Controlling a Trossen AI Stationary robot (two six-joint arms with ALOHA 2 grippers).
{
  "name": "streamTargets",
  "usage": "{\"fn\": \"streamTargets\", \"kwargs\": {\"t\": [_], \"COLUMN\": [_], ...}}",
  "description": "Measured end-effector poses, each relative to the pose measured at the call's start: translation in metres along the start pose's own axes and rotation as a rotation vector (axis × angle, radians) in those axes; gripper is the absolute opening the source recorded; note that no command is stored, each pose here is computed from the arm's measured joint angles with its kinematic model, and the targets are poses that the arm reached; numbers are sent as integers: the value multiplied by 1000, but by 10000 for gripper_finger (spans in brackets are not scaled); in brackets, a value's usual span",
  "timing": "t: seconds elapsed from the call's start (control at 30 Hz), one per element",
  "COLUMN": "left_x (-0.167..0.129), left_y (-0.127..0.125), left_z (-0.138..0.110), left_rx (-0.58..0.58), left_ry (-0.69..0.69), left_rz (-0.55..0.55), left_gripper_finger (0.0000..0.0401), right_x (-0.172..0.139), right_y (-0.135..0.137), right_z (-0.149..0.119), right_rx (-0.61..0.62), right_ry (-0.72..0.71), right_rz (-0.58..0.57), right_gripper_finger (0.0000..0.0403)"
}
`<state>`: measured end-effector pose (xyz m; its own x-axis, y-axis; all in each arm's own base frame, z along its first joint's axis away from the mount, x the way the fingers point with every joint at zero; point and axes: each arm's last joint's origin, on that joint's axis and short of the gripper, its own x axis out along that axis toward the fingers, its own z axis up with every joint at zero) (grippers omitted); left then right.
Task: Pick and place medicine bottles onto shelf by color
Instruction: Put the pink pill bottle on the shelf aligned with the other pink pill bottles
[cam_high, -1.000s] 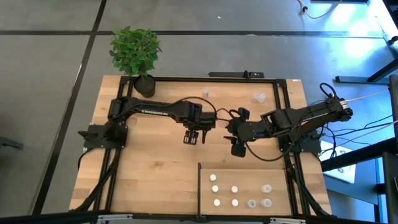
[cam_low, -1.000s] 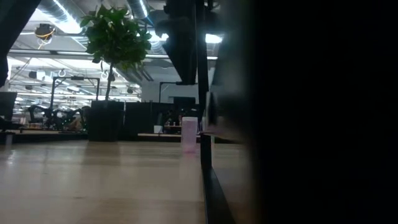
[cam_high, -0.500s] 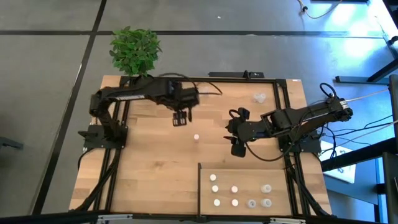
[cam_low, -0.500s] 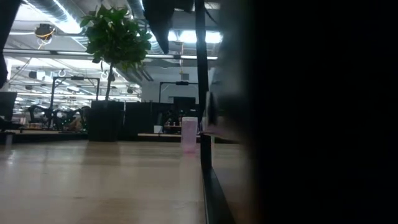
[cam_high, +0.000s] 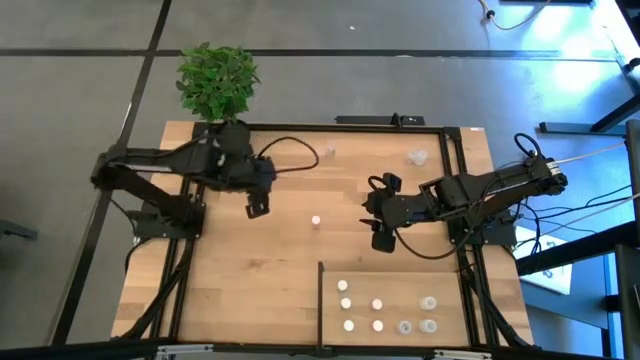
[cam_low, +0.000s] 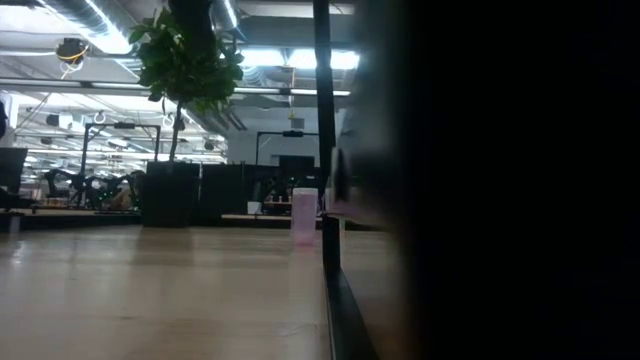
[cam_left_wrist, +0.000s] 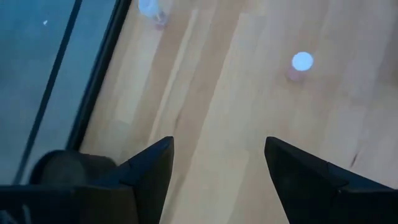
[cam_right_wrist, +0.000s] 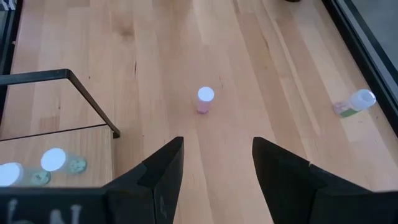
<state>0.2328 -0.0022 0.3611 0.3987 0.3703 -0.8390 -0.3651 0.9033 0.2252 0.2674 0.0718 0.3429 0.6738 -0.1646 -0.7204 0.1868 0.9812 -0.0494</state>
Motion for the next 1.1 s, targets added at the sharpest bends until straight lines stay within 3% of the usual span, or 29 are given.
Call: {"fn": "streamTargets", "kwargs": {"t": [0.33, 0.47, 0.67, 0.8, 1.1], "left_x": [11, 13, 10, 8, 3], "left_y": [-25, -33, -40, -44, -52], "left_z": [-31, -36, -40, -42, -46], "left_rx": [45, 57, 54, 42, 25], "left_ry": [-83, -81, -103, -111, -116], "left_rz": [-73, -82, -50, -59, -84], "left_gripper_finger": [246, 246, 246, 246, 246], "right_x": [0, 5, 43, 73, 119], "right_y": [3, 5, 14, 12, -28], "right_z": [7, 7, 5, 10, 20], "right_rx": [28, -20, -211, -267, -177], "right_ry": [-70, -51, 34, 49, 77], "right_rz": [32, 39, 52, 71, 112], "right_gripper_finger": [193, 193, 193, 193, 193]}}
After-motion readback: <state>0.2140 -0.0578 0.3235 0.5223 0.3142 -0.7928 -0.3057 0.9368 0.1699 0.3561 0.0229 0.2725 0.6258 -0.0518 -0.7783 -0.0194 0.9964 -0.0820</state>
